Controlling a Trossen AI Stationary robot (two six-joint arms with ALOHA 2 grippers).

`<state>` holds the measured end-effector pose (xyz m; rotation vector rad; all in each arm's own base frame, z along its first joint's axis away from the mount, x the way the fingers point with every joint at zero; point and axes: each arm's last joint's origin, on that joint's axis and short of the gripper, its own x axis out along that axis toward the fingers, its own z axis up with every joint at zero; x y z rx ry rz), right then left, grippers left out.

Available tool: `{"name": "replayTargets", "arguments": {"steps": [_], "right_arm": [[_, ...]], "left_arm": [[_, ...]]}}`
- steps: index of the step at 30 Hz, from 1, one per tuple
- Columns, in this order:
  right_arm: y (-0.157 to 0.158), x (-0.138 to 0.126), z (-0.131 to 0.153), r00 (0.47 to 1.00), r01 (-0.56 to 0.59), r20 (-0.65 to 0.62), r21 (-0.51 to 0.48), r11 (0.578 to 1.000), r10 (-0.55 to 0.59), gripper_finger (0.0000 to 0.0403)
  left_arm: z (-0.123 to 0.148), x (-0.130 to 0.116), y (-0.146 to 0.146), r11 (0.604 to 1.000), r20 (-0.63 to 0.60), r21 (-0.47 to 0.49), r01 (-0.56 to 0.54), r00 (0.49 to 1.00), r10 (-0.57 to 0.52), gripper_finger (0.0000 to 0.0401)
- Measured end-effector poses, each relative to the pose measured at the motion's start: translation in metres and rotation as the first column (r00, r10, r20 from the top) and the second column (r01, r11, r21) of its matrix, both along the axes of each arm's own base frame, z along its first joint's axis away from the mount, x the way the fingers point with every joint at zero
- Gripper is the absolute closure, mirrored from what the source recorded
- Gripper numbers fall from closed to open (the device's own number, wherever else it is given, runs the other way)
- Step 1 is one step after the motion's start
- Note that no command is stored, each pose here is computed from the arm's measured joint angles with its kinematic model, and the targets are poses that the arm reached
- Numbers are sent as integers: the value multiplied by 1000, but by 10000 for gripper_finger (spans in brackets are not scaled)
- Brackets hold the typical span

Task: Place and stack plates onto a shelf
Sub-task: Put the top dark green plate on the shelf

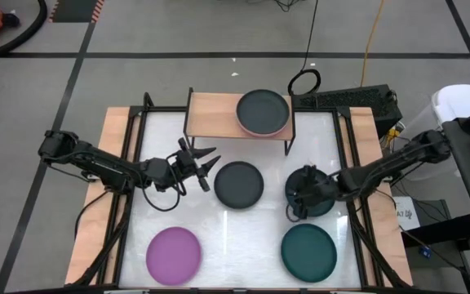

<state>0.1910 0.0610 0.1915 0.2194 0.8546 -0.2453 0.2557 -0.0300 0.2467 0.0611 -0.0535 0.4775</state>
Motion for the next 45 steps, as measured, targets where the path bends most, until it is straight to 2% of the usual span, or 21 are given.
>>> {"name": "replayTargets", "arguments": {"steps": [12, 19, 23, 31, 36, 39, 43, 45], "right_arm": [[6, 13, -40, 976, 116, -185, 12, 993, -112, 312], [4, 16, -53, 959, 135, -253, 9, 991, -128, 312], [2, 16, -50, 960, 136, -250, 29, 990, -124, 312], [1, 11, -26, 987, 95, -143, 104, 990, -79, 312], [5, 13, -15, 985, 99, -156, 190, 977, -70, 312], [12, 19, 0, 975, 93, -215, 140, 986, -61, 312], [17, 30, 14, 943, 99, -318, -9, 995, -97, 312], [19, 35, 12, 926, 114, -360, -20, 993, -114, 312]], "left_arm": [[0, 0, 0, 1000, 13, -28, 3, 1000, -2, 254], [0, 0, 0, 1000, 13, -28, 3, 1000, -2, 254], [-1, 0, 0, 1000, 0, -26, 2, 1000, -2, 254], [-3, 0, 0, 1000, -12, -31, 2, 1000, -2, 254], [-3, 0, 0, 999, -10, -38, 2, 1000, -2, 254], [-3, 0, 1, 999, -9, -40, 0, 1000, 0, 254], [-3, 0, 1, 999, -7, -43, -1, 1000, 0, 254], [-3, 0, 1, 999, -6, -45, -1, 1000, 0, 254]]}}
